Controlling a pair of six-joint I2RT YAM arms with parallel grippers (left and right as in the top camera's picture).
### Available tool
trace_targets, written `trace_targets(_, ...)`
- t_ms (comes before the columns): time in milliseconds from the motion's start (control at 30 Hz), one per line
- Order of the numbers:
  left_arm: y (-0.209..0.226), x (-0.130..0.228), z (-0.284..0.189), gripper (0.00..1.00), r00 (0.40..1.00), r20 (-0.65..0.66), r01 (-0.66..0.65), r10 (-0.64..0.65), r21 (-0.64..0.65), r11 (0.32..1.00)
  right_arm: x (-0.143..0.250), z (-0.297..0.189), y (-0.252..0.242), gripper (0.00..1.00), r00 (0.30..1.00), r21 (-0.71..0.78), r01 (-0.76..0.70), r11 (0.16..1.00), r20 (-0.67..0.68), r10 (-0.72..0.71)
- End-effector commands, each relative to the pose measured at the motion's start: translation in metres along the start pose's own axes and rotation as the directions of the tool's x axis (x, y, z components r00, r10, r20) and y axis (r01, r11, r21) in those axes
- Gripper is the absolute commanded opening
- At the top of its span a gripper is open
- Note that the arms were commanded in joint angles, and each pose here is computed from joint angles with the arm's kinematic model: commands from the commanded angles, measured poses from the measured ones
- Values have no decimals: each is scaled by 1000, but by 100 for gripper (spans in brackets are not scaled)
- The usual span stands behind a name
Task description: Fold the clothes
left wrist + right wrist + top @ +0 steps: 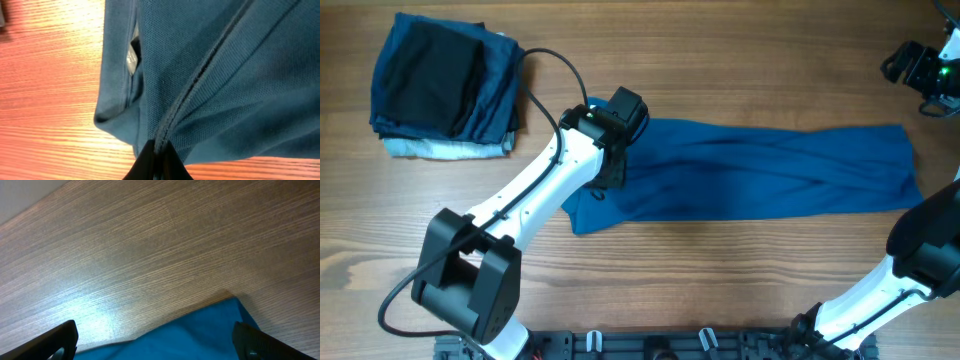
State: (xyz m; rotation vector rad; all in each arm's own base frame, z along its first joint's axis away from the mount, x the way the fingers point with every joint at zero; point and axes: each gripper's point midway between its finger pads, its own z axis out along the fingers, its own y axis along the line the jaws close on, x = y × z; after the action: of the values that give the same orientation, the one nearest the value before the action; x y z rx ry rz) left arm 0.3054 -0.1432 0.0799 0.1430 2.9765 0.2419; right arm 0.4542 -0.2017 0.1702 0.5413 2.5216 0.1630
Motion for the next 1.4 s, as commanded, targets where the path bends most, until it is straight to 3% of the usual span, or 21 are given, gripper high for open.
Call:
trace_targets(0,-3,17,15,4,999,-41,29,-28,24,999,-1,-4,6,99,1000,-21,11,1000,9,-11)
trace_targets(233,-3,54,66,4,995,-84,48,-46,28,998,-1,-4,6,100,1000,-21,11,1000,9,-11)
trace_targets(333,-3,56,69,15,996,-82,48,-46,29,998,-1,-4,6,99,1000,-21,11,1000,9,-11)
trace_targets(400,-6,48,69,33,997,-51,54,-52,46,997,-1,-4,6,100,1000,-21,11,1000,9,-11)
trace_targets(500,-13,20,43,41,998,5,56,-57,75,996,-1,-4,6,99,1000,-21,11,1000,9,-11)
trace_targets(633,-21,-37,-31,52,983,175,32,-59,151,988,-1,-4,6,100,1000,-21,11,1000,9,-11)
trace_targets(667,-24,-59,-60,52,965,252,28,-76,190,981,-1,-4,6,99,1000,-21,11,1000,9,-11)
trace_targets(733,-28,-76,-80,39,945,310,29,-101,227,973,4,-4,6,100,1000,-22,-17,1000,-14,17)
trace_targets(800,-36,-78,-74,27,951,292,23,-99,255,967,32,-6,7,99,989,-15,-84,996,-124,82)
trace_targets(833,-50,-71,-53,20,973,220,10,-74,280,960,40,-6,7,99,983,-13,-94,995,-159,91)
trace_targets(867,-55,-67,-38,18,982,179,8,-60,280,960,47,-7,9,88,977,-18,-103,994,-189,98)
trace_targets(900,-58,-62,-9,18,993,113,12,-41,247,969,62,-9,9,59,963,-12,-112,994,-247,106)
trace_targets(933,-59,-57,18,19,998,50,20,-32,217,976,77,-7,9,42,945,-5,-128,992,-303,121)
trace_targets(967,-57,-51,39,24,1000,-2,28,-28,192,981,88,-4,7,29,934,5,-131,991,-336,125)
trace_targets(1000,-55,-46,54,25,999,-42,34,-27,172,984,97,2,5,22,927,3,-122,993,-357,115)
trace_targets(1167,-28,-59,89,24,992,-76,113,-102,150,982,147,63,-11,7,925,3,-122,992,-363,115)
trace_targets(1367,-21,-99,106,10,995,54,71,-83,197,978,166,101,-37,4,950,108,-144,984,-263,168)
